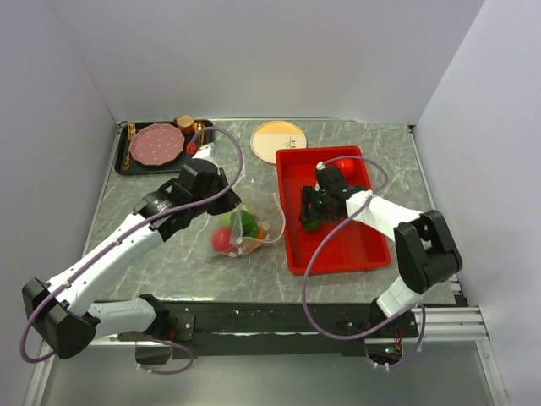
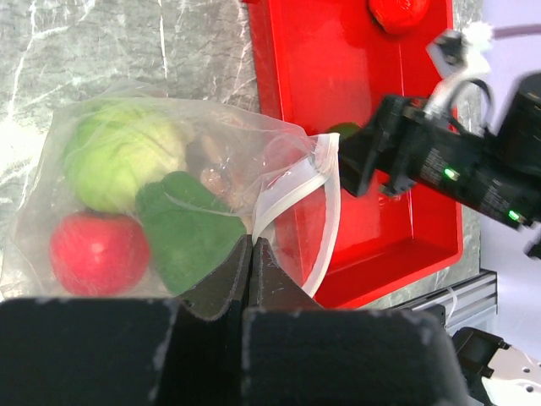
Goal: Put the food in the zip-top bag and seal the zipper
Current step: Pick up the fake fruit from the bin, then place the fake fruit in the zipper food storage bag.
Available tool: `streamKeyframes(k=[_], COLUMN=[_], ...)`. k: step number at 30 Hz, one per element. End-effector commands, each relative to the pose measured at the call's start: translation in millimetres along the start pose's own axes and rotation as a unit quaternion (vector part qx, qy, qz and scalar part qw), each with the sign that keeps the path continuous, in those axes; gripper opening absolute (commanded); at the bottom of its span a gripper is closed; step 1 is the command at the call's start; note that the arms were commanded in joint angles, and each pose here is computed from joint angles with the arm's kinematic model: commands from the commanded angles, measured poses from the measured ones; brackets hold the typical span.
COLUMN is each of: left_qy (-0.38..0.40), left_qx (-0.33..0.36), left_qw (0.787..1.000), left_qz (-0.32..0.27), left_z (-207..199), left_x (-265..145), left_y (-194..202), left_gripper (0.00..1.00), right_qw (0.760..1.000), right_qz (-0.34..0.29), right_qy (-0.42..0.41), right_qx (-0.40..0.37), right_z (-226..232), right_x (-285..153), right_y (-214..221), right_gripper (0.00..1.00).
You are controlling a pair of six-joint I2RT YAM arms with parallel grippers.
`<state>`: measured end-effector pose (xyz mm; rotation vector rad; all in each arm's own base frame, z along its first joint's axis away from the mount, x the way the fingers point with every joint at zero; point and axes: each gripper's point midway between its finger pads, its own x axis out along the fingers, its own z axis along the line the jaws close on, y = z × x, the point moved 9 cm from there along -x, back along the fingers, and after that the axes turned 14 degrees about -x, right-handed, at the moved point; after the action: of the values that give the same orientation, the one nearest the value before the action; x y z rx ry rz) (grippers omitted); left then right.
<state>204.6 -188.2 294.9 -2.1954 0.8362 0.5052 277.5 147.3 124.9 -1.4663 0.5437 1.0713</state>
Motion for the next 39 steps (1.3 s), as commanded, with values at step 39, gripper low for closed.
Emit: streamKeyframes(k=[39], left_qy=[0.056], left_qx=[0.017], left_qw=[0.997], left_qz=[0.042], left_z=[-15], left_x=[-1], left_y=[3], left_gripper=[0.01], right_qw=[0.976], right_qz=[-0.172], right_qy=[-0.129], right_qx=[-0.022], right_z=[143], right_x=[-97], right_y=[-73], right_gripper=[0.43])
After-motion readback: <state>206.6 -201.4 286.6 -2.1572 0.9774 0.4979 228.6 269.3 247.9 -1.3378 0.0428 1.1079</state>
